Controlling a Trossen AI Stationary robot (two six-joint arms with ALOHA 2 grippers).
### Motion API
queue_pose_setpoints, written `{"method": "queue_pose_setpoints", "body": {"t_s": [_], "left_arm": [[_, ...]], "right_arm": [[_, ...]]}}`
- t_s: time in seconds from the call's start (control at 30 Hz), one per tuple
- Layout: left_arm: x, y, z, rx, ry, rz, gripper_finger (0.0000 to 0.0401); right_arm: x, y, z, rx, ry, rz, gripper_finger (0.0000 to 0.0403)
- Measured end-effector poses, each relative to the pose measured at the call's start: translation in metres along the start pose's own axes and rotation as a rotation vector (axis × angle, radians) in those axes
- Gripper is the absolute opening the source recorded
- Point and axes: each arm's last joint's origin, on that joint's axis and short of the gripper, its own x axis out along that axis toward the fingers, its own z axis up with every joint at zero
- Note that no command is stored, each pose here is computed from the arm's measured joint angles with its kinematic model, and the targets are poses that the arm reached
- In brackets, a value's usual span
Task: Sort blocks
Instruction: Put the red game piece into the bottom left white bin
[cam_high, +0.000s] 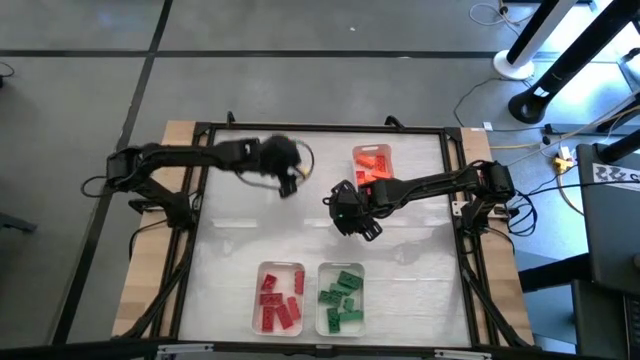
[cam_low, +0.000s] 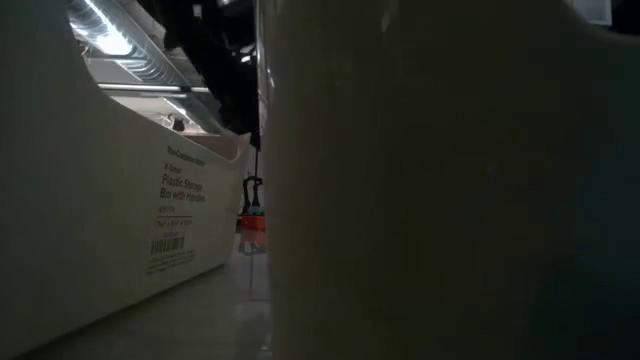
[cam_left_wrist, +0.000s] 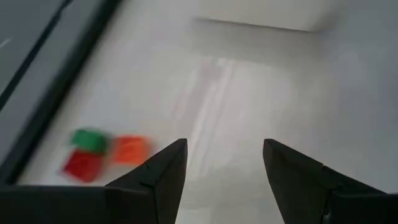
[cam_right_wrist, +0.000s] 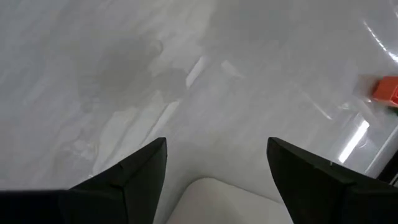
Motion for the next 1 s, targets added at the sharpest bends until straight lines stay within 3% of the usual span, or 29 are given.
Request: {"method": "queue_pose_setpoints", "body": {"t_s": [0.2, 0.4, 0.53, 0.77, 1.0], "left_arm": [[0.003, 0.061, -0.007, -0.164, 0.016, 0.133, 0.0198], [0.016, 0.099, -0.014, -0.232, 0.014, 0.210, 0.0198], [0.033, 0.110, -0.023, -0.152, 0.077, 0.199, 0.0198], [0.059, 0.115, -0.036, 0.141, 0.191, 0.155, 0.0198], [0.079, 0.116, -0.041, 0.243, 0.208, 0.140, 0.0198]], "right_arm": [[0.000, -0.001, 0.002, 0.006, -0.017, -0.013, 0.0275], [0.000, -0.004, 0.006, 0.016, -0.058, -0.042, 0.0275], [0.000, -0.004, 0.005, 0.016, -0.057, -0.042, 0.0275], [0.000, -0.004, 0.005, 0.016, -0.057, -0.041, 0.0276], [0.000, -0.004, 0.005, 0.017, -0.057, -0.042, 0.0275]]}}
